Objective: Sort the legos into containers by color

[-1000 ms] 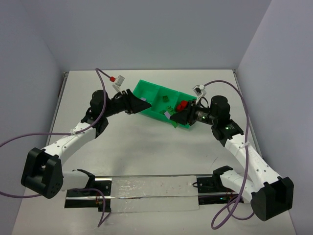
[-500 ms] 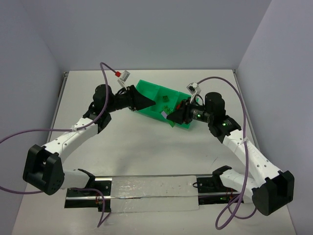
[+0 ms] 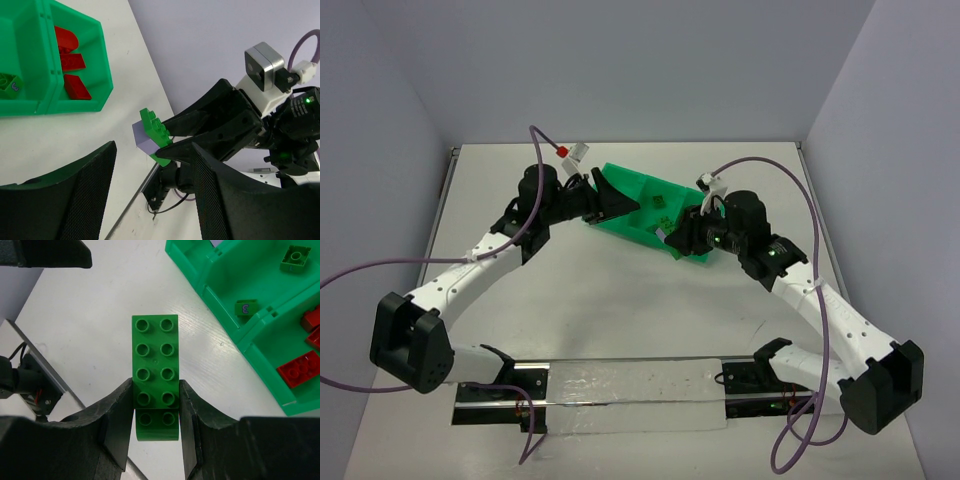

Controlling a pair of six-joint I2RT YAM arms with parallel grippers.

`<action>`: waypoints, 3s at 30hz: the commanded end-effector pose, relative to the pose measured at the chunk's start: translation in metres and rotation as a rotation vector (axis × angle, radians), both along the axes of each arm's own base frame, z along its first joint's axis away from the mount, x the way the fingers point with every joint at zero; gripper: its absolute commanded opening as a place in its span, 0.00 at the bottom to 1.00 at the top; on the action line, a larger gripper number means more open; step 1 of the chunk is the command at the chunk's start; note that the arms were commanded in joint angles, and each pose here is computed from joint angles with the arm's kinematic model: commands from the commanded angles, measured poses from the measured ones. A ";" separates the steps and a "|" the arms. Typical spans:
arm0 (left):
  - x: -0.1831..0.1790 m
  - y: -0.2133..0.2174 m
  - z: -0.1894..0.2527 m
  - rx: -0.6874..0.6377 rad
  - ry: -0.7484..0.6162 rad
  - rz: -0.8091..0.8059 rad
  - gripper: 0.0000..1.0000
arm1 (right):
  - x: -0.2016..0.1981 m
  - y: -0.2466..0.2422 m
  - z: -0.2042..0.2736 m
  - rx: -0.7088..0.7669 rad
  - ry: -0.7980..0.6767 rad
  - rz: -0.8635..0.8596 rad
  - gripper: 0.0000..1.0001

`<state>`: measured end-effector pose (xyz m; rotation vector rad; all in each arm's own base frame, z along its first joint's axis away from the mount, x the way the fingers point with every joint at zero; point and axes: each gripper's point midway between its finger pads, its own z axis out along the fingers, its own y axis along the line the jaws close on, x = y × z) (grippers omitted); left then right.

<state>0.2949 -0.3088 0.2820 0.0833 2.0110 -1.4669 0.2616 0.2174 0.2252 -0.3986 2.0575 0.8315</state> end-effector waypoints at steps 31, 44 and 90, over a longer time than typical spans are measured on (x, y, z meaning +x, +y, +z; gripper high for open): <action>0.000 -0.062 -0.021 0.073 0.075 -0.137 0.50 | 0.005 0.013 0.023 -0.064 -0.094 0.014 0.12; -0.004 -0.064 -0.016 0.069 0.070 -0.159 0.18 | 0.007 0.014 0.020 -0.073 -0.091 0.009 0.12; -0.007 -0.036 -0.047 -0.069 0.246 -0.202 0.62 | 0.017 0.023 -0.011 -0.027 -0.316 0.066 0.02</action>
